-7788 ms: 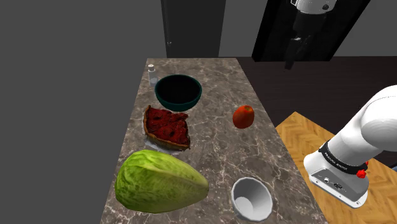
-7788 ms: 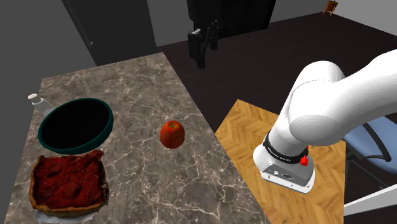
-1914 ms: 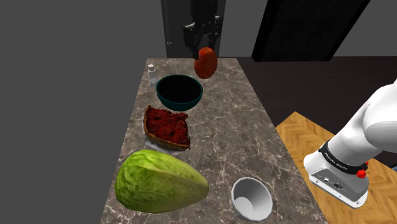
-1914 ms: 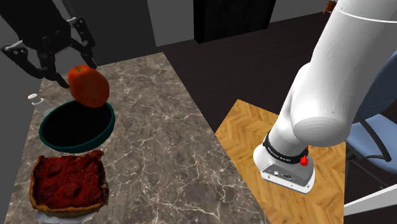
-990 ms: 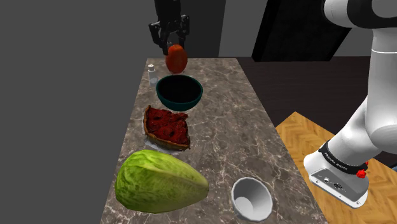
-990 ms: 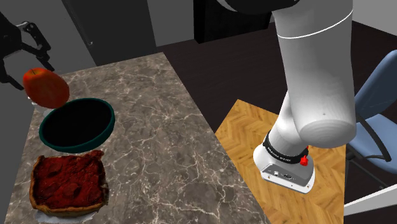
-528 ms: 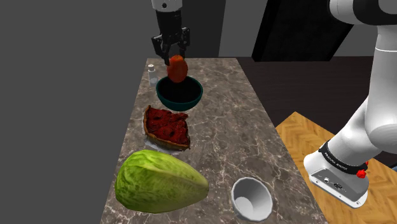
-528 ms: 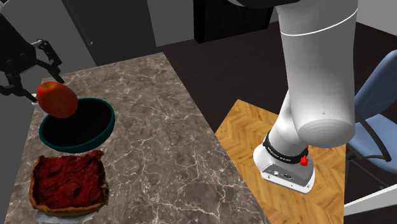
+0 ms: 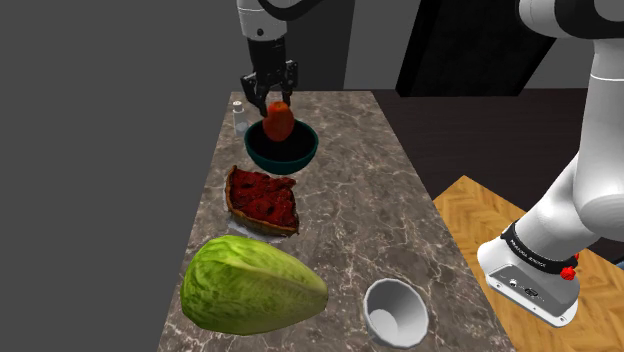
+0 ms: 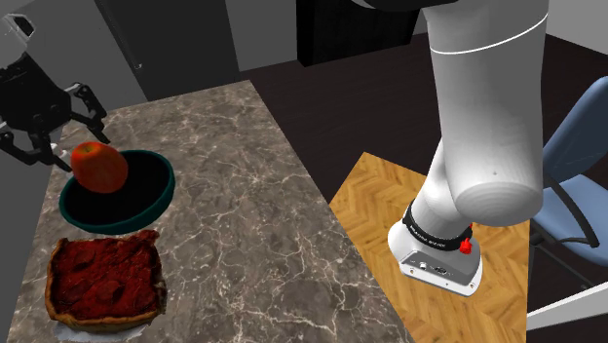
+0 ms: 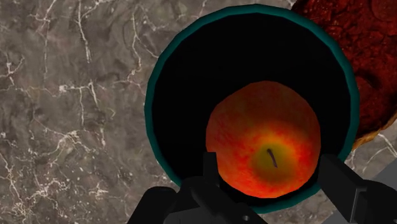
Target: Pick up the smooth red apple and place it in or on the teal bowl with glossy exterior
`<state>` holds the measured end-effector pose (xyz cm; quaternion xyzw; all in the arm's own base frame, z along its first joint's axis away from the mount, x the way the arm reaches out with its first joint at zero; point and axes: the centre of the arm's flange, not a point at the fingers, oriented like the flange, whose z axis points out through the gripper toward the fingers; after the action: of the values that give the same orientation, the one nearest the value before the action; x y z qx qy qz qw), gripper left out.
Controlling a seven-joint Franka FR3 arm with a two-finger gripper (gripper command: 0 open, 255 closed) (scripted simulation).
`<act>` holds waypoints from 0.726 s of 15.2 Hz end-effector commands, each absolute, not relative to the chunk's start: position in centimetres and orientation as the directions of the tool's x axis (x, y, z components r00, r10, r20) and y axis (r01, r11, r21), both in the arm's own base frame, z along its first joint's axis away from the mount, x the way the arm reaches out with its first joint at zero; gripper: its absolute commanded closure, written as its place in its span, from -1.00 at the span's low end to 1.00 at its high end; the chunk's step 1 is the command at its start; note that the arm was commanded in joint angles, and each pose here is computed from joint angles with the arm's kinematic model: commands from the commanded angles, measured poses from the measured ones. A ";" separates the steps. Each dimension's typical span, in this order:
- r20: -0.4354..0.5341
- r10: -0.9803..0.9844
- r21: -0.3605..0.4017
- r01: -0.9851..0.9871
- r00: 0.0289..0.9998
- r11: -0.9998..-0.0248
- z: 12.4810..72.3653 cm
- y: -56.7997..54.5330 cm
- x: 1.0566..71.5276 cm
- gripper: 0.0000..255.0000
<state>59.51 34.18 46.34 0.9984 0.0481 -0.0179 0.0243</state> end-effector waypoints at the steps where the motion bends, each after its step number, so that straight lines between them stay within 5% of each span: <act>1: -0.040 0.094 0.049 0.096 0.995 -0.994 46.0 34.1 59.6 1.00; 6: -0.040 0.094 0.049 0.096 0.995 -0.994 46.0 34.1 59.6 1.00; 7: -0.040 0.094 0.049 0.096 0.995 -0.994 45.9 34.1 59.6 -1.00; 11: -0.040 0.094 0.049 0.096 0.995 -0.994 46.0 34.2 59.6 -1.00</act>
<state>59.59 34.18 45.97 0.9984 0.0477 -0.0189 0.0251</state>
